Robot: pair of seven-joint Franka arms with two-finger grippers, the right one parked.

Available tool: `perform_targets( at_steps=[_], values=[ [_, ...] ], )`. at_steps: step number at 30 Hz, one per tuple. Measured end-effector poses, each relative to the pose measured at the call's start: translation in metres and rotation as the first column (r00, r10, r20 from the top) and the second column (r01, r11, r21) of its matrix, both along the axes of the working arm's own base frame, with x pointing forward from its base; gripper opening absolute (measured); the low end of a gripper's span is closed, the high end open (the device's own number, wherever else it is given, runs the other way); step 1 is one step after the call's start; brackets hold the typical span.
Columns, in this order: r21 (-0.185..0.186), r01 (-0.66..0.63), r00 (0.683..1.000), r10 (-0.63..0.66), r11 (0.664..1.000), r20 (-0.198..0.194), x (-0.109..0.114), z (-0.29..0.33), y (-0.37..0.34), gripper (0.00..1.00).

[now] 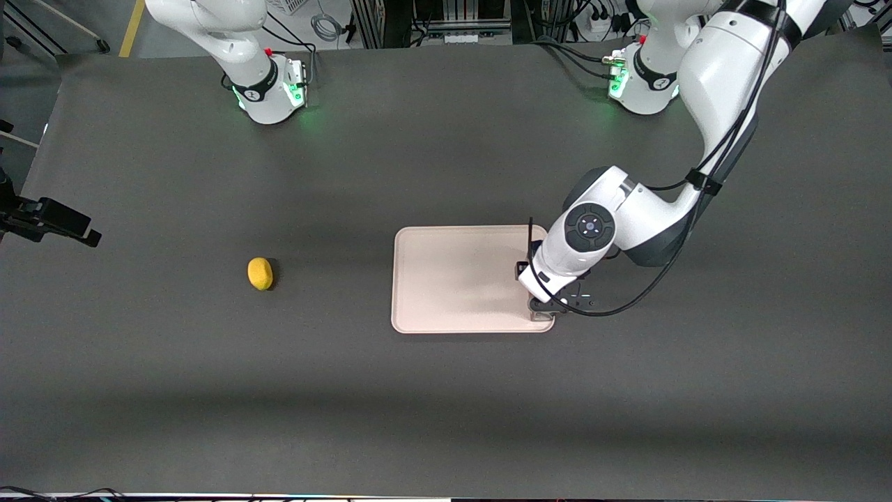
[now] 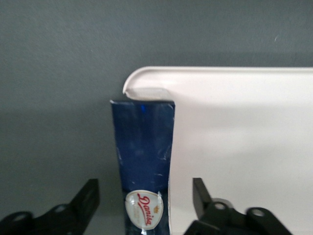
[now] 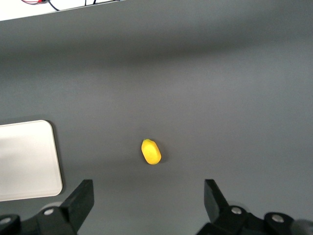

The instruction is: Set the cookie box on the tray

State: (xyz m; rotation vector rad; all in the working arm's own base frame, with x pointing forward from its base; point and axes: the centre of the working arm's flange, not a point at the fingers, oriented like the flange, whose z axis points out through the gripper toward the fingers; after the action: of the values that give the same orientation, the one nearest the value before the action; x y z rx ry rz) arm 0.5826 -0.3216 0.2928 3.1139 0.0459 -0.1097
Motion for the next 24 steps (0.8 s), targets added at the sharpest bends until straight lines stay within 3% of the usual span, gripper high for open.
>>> perform_targets(
  at_steps=[3, 11, 20, 24],
  values=[
    [0.02, -0.023, 1.0, 0.023, 1.0, 0.002, 0.007, 0.021, 0.01, 1.0],
    [0.103, -0.103, 0.994, 0.108, 0.989, -0.036, 0.02, 0.131, 0.061, 1.0],
    [0.139, -0.067, 0.992, 0.08, 0.988, -0.093, 0.013, 0.246, 0.141, 1.0],
    [0.114, -0.033, 0.99, 0.048, 0.993, -0.13, 0.0, 0.281, 0.174, 1.0]
  ],
)
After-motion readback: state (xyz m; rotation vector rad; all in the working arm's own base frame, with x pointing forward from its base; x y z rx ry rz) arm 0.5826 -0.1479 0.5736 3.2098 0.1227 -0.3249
